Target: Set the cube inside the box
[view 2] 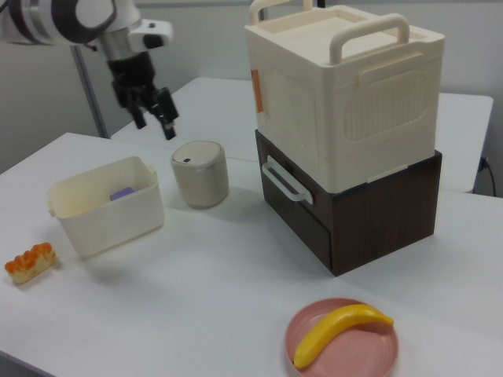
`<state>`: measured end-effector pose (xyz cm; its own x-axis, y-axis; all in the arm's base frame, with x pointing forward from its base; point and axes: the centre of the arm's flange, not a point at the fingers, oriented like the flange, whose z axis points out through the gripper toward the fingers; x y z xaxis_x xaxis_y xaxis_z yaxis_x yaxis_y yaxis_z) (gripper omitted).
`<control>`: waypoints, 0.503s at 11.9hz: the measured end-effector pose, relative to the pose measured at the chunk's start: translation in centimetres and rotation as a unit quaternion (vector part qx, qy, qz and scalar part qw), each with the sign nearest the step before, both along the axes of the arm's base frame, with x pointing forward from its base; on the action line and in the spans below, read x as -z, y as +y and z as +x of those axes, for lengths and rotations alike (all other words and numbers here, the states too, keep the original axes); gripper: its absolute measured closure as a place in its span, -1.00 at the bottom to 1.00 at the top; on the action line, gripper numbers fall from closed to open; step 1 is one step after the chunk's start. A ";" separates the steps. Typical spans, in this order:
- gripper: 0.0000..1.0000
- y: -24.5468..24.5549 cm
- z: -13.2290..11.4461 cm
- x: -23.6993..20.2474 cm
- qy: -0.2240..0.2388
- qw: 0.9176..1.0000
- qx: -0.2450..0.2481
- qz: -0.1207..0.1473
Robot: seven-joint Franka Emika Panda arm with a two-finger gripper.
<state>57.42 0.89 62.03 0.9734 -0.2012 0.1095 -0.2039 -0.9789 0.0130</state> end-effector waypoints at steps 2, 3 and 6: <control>-1.00 -2.9 -0.5 -0.8 -0.003 1.000 0.026 0.003; -1.00 -2.9 -0.5 -0.6 -0.001 1.000 0.027 0.003; -1.00 -2.7 -0.3 0.0 0.003 0.999 0.029 0.025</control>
